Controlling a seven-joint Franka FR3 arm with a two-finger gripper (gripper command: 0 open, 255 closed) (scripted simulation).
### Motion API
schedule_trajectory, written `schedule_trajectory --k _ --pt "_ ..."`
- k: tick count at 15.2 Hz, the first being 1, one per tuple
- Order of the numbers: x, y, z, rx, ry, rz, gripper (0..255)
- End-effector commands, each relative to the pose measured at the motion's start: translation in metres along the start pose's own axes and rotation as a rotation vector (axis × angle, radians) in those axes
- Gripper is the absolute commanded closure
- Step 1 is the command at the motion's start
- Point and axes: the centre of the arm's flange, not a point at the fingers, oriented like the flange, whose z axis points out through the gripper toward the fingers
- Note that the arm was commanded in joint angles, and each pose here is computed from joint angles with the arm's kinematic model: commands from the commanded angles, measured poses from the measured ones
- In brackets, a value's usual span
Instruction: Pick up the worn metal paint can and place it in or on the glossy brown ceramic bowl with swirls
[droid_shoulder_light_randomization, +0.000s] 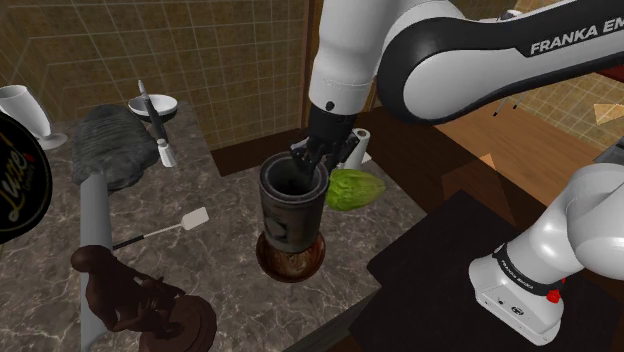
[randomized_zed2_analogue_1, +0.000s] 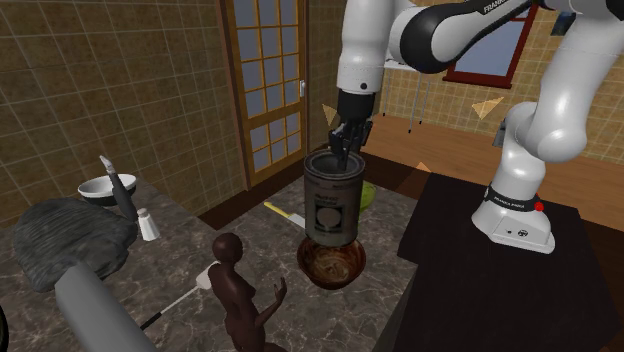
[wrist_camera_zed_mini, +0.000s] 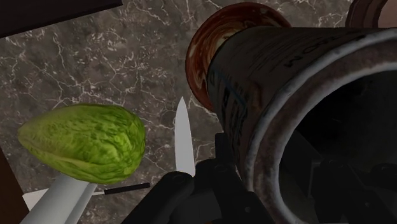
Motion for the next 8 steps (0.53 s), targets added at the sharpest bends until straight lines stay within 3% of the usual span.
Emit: schedule_trajectory --k 1,8 --pt "-0.001 0.001 0.009 0.003 0.003 0.000 255" --pt "-0.002 0.003 0.046 0.003 0.003 0.000 255"
